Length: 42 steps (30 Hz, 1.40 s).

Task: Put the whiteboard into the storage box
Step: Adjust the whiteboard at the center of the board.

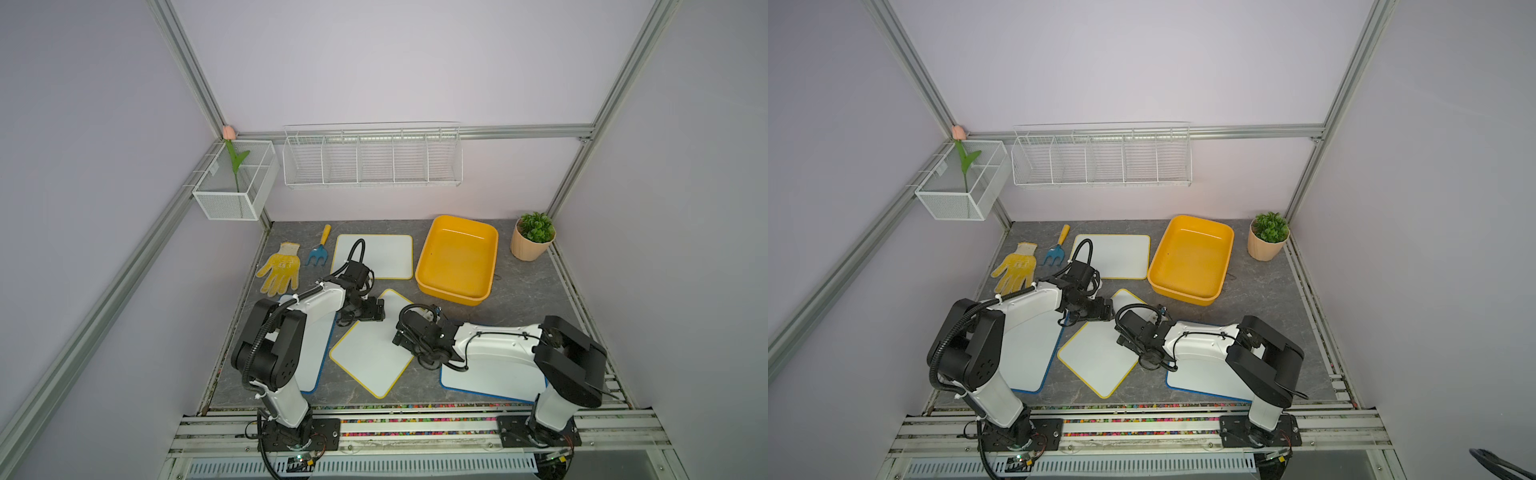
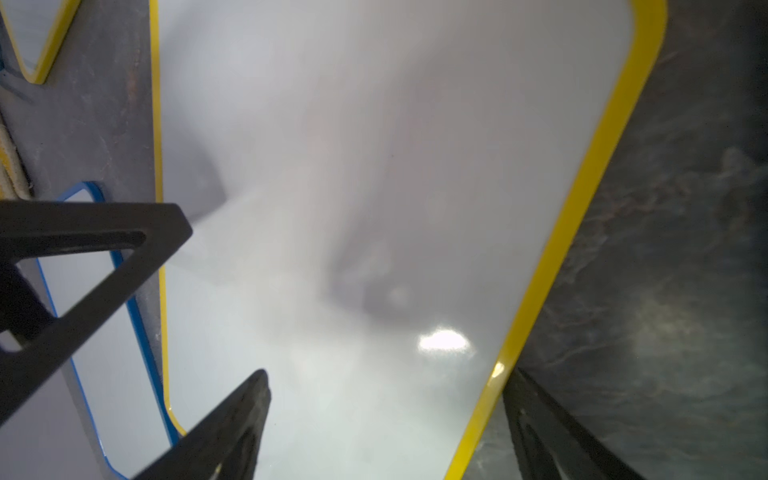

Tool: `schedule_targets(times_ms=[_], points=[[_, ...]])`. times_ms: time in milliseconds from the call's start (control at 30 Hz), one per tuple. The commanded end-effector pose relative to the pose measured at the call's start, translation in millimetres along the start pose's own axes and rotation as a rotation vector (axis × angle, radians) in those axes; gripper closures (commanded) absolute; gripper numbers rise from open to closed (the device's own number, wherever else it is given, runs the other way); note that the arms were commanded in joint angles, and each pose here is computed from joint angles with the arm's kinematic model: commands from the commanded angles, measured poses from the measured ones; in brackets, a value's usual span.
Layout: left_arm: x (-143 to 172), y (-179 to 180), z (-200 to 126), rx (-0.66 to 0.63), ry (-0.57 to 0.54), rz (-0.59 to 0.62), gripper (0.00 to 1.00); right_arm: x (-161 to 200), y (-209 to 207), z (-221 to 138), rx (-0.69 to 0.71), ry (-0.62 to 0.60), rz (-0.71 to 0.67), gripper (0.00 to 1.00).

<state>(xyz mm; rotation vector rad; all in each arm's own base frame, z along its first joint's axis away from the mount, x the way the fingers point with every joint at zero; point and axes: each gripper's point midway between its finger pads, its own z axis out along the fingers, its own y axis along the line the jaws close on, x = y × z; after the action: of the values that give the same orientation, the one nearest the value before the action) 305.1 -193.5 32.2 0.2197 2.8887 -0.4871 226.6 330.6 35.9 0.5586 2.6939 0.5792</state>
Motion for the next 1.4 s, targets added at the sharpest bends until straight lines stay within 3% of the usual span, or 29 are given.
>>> schedule_targets(times_ms=[0,567,700,967,1167,1367], points=[[57,-15,14,0.084,0.194,-0.070,0.08,-8,-5,16,0.027,0.004,-0.062,0.11],[64,-25,-1,0.171,0.098,-0.165,0.08,-39,37,37,-0.034,0.013,-0.285,0.11],[57,-16,0,0.118,0.057,-0.181,0.08,-43,43,41,-0.053,0.003,-0.337,0.11],[47,-28,-5,0.187,0.010,-0.211,0.08,-41,67,53,-0.158,0.034,-0.465,0.11],[47,-15,-11,0.112,-0.018,-0.197,0.07,-41,79,57,-0.181,0.032,-0.509,0.11],[41,0,-10,0.014,-0.031,-0.213,0.05,-58,77,49,-0.124,-0.043,-0.559,0.11]])
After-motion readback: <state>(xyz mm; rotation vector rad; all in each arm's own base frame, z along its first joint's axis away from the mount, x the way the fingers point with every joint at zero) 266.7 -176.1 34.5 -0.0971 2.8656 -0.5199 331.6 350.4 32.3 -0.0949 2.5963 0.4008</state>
